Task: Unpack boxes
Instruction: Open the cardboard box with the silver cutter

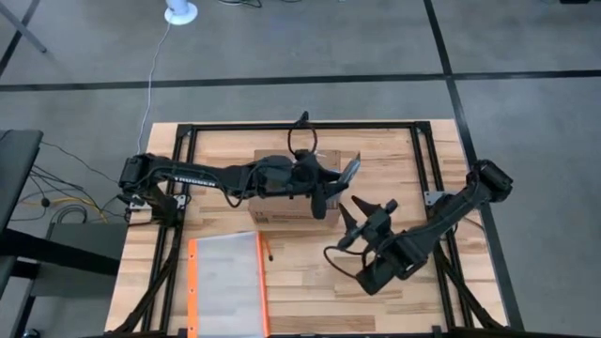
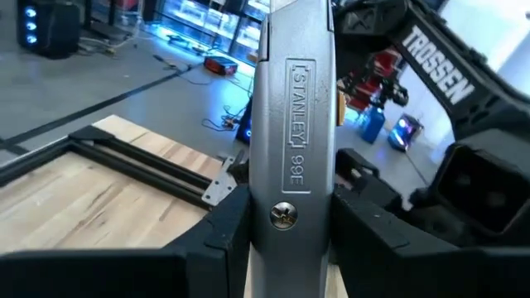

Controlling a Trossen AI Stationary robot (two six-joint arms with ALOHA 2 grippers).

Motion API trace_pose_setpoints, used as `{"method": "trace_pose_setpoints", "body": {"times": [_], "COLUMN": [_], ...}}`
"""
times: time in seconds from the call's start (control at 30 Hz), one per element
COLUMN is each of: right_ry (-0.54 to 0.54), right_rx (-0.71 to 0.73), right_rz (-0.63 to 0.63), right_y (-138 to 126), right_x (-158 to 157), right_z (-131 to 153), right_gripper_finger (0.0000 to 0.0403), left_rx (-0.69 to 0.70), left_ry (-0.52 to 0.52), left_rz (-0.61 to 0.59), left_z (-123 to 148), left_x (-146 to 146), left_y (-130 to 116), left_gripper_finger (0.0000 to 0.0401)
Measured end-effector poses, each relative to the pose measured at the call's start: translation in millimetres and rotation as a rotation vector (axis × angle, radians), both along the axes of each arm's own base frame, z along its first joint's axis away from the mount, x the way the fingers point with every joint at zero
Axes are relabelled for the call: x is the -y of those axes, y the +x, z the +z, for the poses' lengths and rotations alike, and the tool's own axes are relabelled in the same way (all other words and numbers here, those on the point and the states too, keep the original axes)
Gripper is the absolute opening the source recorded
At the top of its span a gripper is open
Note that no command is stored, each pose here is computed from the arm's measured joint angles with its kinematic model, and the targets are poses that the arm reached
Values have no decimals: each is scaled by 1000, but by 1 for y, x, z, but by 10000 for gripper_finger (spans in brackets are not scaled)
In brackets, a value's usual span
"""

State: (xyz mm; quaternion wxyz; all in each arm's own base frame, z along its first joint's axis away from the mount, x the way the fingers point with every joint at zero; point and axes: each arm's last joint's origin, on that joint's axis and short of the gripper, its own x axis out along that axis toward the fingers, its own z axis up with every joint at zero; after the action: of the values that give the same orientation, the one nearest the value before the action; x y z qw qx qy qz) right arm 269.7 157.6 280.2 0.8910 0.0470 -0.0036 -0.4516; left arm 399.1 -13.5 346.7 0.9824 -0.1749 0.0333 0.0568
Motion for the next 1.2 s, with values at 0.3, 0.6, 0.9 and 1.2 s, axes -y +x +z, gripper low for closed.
{"method": "trace_pose_setpoints", "body": {"times": [0.3, 0.6, 0.9, 1.2], "right_ry": [3, -119, -258, -200], "right_rx": [-10, -167, -282, -216], "right_rz": [-11, 68, 39, 21], "right_y": [8, -4, -3, -3], "right_x": [2, -17, -15, -7], "right_z": [2, 2, 3, 15], "right_gripper_finger": [171, 171, 171, 171], "left_rx": [-15, 85, 170, 31], "left_ry": [37, -109, -322, -128], "left_rz": [-96, -87, -102, -235], "left_z": [-1, 8, 16, 6], "left_x": [2, -15, -39, -34], "left_y": [0, 1, -1, -2], "left_gripper_finger": [115, 115, 115, 115]}}
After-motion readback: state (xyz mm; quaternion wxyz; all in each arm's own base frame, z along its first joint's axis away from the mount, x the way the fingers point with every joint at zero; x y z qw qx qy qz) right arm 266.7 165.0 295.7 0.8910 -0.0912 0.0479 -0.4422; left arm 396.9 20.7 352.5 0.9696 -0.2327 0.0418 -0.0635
